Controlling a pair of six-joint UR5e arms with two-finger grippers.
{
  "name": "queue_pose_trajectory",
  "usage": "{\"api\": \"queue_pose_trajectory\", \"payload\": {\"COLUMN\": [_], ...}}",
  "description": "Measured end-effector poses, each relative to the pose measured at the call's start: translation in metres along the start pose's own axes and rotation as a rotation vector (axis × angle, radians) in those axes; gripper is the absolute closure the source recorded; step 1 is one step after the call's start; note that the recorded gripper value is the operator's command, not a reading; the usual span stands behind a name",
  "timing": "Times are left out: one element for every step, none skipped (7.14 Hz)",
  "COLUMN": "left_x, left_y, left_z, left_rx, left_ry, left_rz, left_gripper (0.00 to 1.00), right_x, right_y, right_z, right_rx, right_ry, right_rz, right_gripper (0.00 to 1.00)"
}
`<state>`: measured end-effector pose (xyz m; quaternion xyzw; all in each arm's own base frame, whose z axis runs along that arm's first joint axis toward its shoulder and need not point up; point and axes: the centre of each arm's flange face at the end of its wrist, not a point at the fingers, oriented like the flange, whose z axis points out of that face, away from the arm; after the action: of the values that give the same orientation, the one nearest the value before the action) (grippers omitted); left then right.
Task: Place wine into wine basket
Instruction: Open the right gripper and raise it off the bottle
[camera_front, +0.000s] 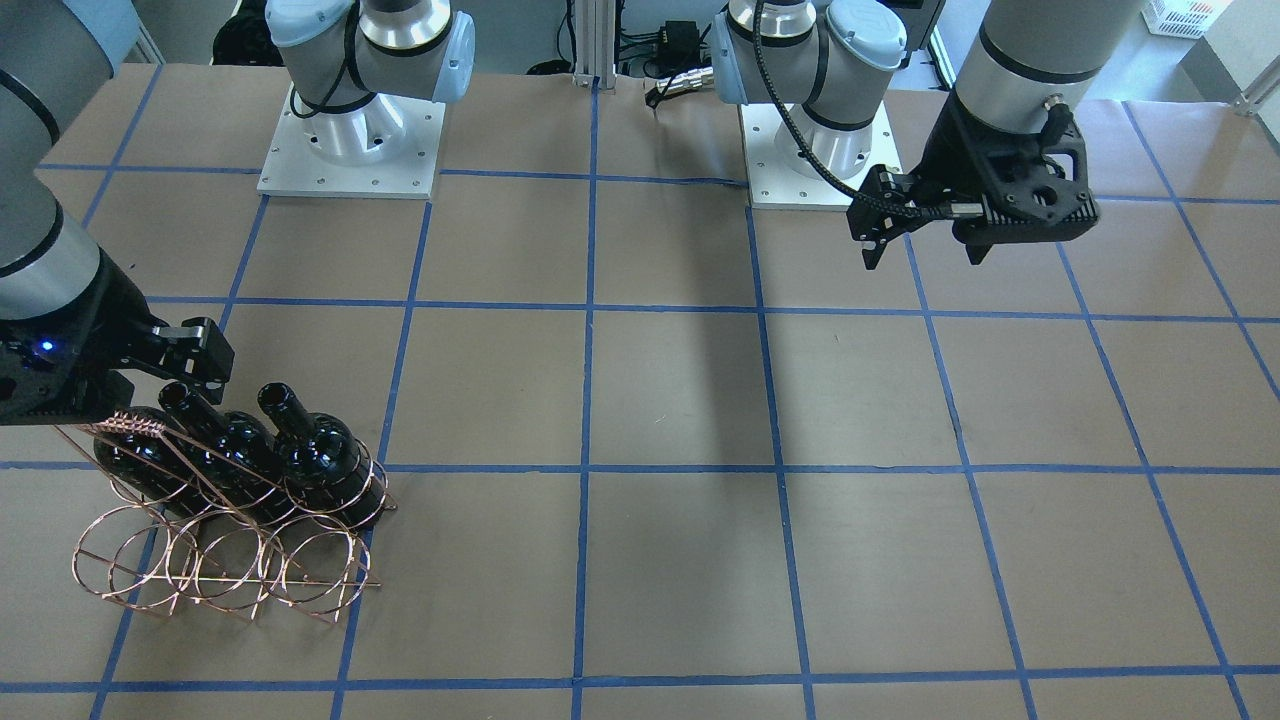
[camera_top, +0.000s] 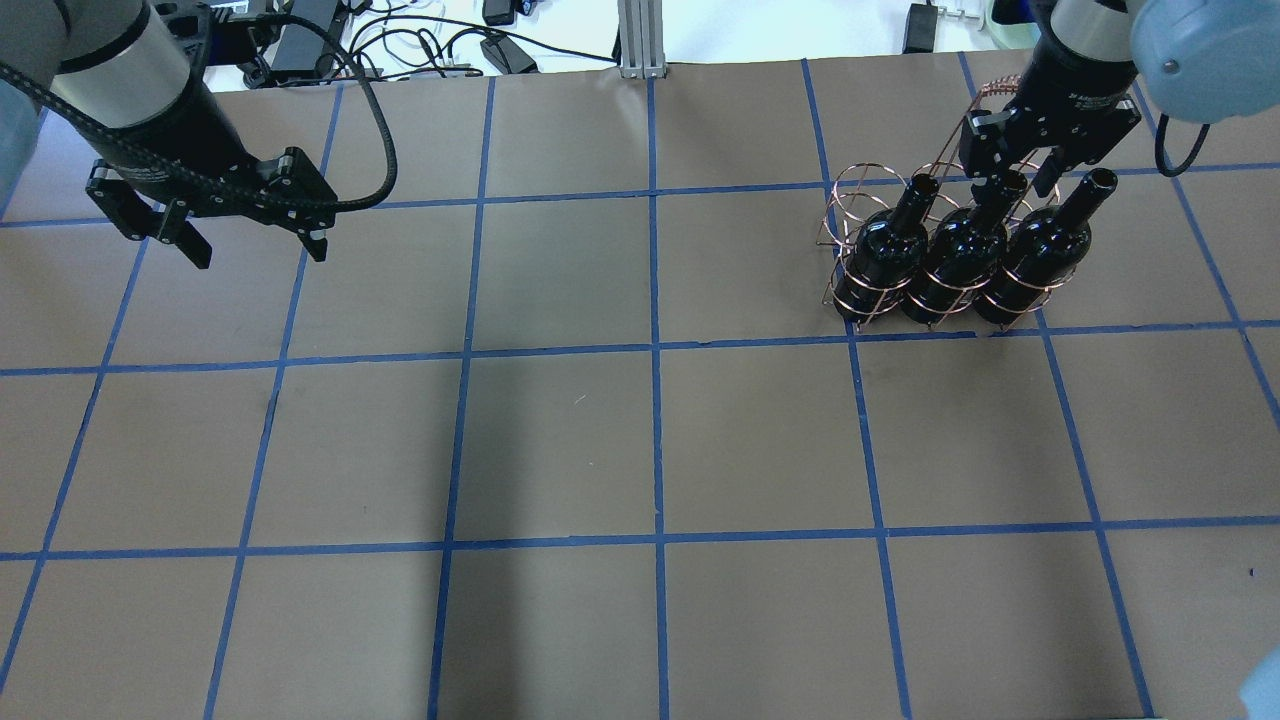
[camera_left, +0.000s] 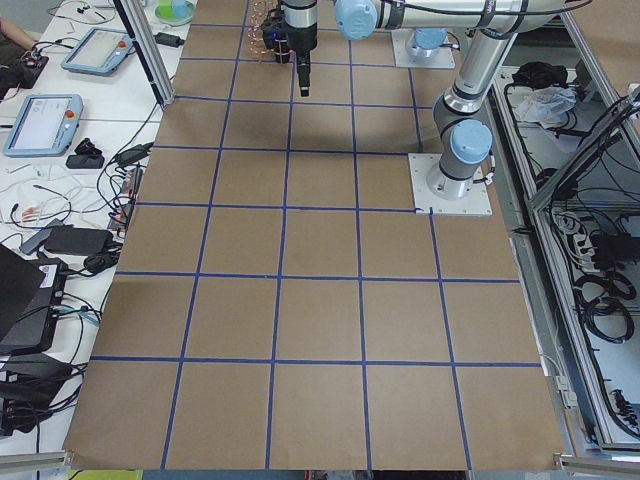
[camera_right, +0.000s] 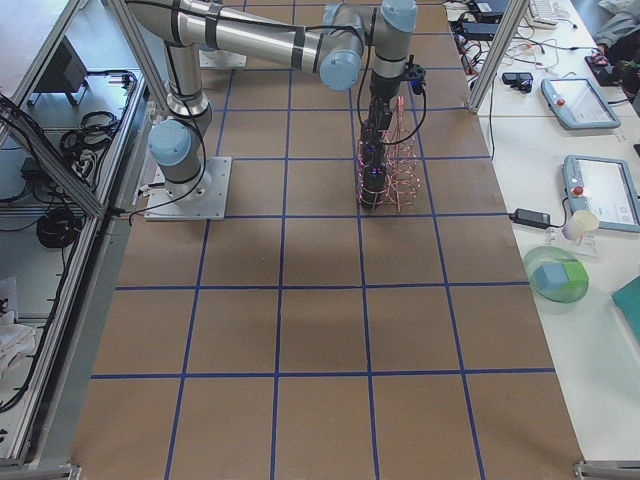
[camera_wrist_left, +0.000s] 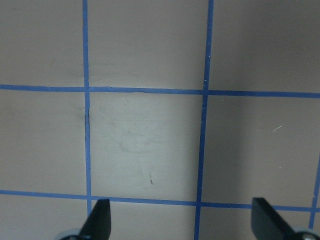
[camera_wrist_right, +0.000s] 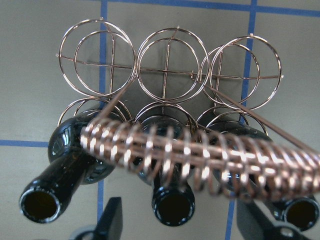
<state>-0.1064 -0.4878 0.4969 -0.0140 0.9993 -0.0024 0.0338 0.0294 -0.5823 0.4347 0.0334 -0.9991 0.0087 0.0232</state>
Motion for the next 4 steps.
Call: {"api": "queue_pose_trajectory", "payload": {"left_x": [0.013,0.018,0.020,0.021], "left_y": [0.003,0.006,0.007,0.007], "left_z": [-0.003,-0.006,-0.010,-0.012], "left_rx": [0.010,0.019,0.026,0.028], "left_ry": [-0.003,-0.006,-0.007,-0.005], "left_rz": [0.013,0.015,0.017,0.019], "left_gripper": [0.00,0.00,0.00,0.00], "right_x": [-0.002,-0.006,-0.012,-0.018], "right_y": [0.013,0.033,0.058,0.086], "right_z": [-0.027,-0.060,-0.090,-0.113], "right_rx": [0.042,0.083,0.100,0.092], "right_ry": [0.011,0.020,0.024,0.023], "right_rz": [-0.001,-0.002,-0.003,-0.004], "right_gripper": [0.00,0.00,0.00,0.00]}}
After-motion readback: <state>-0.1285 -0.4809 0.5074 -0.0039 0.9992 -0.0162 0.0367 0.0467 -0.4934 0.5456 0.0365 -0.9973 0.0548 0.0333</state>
